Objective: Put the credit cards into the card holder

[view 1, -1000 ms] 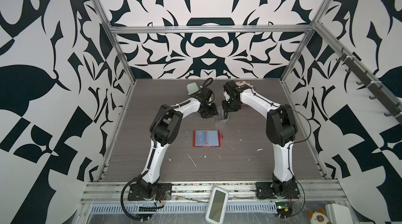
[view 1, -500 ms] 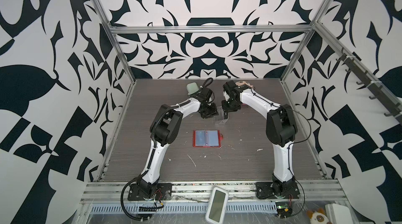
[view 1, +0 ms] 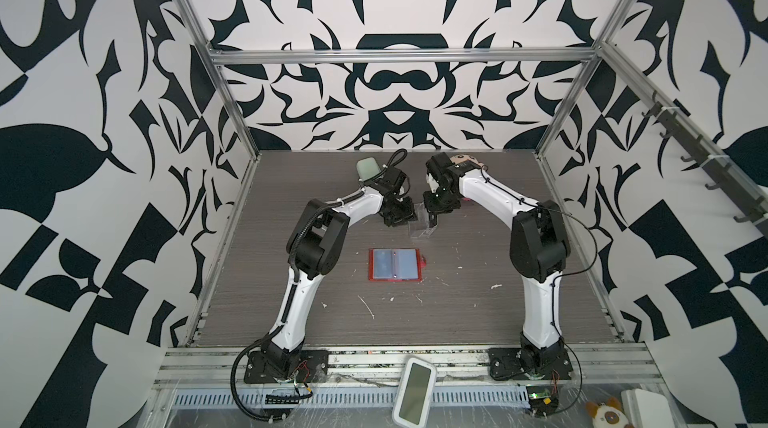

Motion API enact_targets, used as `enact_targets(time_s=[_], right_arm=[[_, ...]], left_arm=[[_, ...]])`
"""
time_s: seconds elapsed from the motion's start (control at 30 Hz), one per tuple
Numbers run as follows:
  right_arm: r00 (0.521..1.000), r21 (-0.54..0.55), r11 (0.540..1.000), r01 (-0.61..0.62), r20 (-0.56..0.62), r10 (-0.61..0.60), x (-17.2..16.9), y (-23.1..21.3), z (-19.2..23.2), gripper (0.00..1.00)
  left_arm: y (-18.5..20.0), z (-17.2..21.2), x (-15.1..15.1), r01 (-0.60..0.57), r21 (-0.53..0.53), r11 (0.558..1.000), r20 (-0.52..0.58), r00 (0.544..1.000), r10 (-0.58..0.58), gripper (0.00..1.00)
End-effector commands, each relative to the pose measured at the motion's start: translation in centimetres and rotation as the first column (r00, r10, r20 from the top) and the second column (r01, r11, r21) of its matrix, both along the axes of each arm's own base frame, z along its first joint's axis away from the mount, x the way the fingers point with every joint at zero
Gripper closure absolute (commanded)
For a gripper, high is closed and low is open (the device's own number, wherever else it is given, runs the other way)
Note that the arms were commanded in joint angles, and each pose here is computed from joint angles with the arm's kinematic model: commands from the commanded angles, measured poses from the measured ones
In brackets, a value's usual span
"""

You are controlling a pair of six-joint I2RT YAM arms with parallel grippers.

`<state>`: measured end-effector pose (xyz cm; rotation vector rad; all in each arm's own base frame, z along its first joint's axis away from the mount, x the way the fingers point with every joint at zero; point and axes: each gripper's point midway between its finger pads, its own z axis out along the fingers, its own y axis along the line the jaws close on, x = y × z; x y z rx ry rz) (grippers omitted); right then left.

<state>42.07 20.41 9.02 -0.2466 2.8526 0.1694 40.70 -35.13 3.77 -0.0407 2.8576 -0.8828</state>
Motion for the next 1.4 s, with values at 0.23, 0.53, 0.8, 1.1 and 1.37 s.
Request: enact_targets(time_s=[0.23, 0.53, 0.8, 1.1, 1.37], right_arm=[[0.999, -0.072, 0.997, 0.007, 0.053, -0.003, -0.3, -1.6, 3.3, 0.91], [0.997, -0.040, 0.999, -0.002, 0.072, 0.005, -0.6, -1.1, 4.1, 1.00], [0.981, 0.145, 0.989, -0.031, 0.194, 0.002, -1.3, 0.8, 7.5, 1.00], [0.973, 0.339, 0.936, -0.092, 0.229, 0.012, -4.8, 2.2, 9.2, 1.00], [0.982, 0.459, 0.877, -0.141, 0.179, 0.064, -8.9, 3.2, 7.8, 1.00]], left_arm=[[1.4, -2.3, -0.7, -0.022, 0.081, 0.996, -0.061, 0.998, 0.027, 0.60], [1.0, -1.4, -0.8, -0.014, 0.053, 0.999, -0.059, 0.998, 0.017, 0.60], [-0.5, 3.7, -0.1, 0.047, -0.049, 0.998, 0.040, 0.998, -0.045, 0.51], [0.1, 9.7, -0.8, 0.114, -0.059, 0.992, 0.216, 0.971, -0.099, 0.42], [5.5, 10.1, -4.4, 0.070, 0.080, 0.994, 0.288, 0.953, -0.091, 0.42]])
